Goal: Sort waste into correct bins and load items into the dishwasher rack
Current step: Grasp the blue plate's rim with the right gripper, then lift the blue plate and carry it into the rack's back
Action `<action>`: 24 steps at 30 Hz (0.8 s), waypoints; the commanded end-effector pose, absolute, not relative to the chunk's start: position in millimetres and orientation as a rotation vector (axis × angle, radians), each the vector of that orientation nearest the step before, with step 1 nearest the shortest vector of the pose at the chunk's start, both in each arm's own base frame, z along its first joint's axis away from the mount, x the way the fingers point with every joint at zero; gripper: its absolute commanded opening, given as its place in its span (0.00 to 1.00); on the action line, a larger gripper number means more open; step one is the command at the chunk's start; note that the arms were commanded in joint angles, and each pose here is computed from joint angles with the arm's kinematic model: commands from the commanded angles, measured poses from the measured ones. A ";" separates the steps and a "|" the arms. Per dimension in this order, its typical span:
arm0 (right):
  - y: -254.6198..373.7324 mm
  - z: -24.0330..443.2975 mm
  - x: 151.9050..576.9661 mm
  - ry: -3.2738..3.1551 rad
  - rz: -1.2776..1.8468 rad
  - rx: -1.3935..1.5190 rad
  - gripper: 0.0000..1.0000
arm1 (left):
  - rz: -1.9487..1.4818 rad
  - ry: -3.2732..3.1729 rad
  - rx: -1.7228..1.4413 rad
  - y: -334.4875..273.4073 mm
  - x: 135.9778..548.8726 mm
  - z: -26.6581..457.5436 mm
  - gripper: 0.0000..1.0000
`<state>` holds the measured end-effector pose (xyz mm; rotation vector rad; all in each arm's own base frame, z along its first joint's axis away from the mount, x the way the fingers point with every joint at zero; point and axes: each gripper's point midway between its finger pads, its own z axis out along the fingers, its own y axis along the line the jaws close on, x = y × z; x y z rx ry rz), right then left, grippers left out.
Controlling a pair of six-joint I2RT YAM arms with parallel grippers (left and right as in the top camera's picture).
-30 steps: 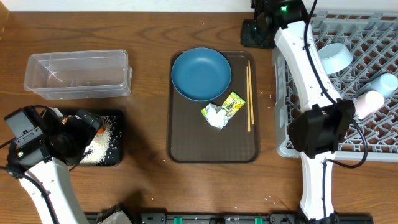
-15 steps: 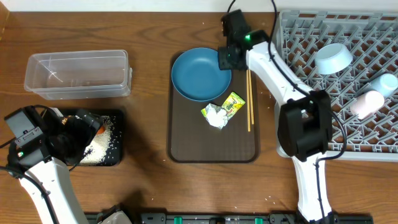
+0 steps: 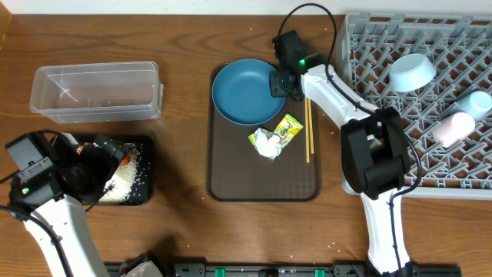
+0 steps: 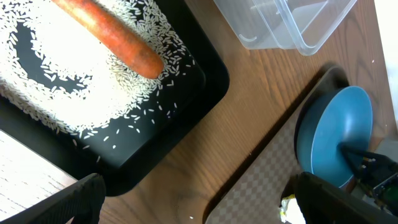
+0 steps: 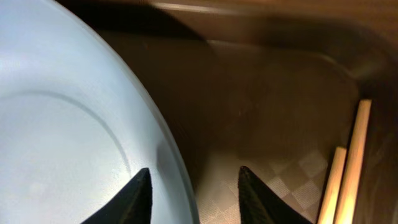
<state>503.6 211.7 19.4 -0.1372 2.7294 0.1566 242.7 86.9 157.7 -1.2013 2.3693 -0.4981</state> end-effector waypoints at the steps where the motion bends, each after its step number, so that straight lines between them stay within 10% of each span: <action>1: 211.0 10.4 501.3 2.740 0.133 -0.144 0.25 | -0.506 2.369 -1.195 87.2 242.9 158.4 0.98; 5: 212.6 12.3 504.9 2.723 0.141 -0.142 0.01 | -0.506 2.369 -1.195 87.2 242.9 158.4 0.98; 24: 189.6 140.1 523.1 2.539 0.442 -0.002 0.01 | -0.506 2.369 -1.195 87.2 242.9 158.4 0.98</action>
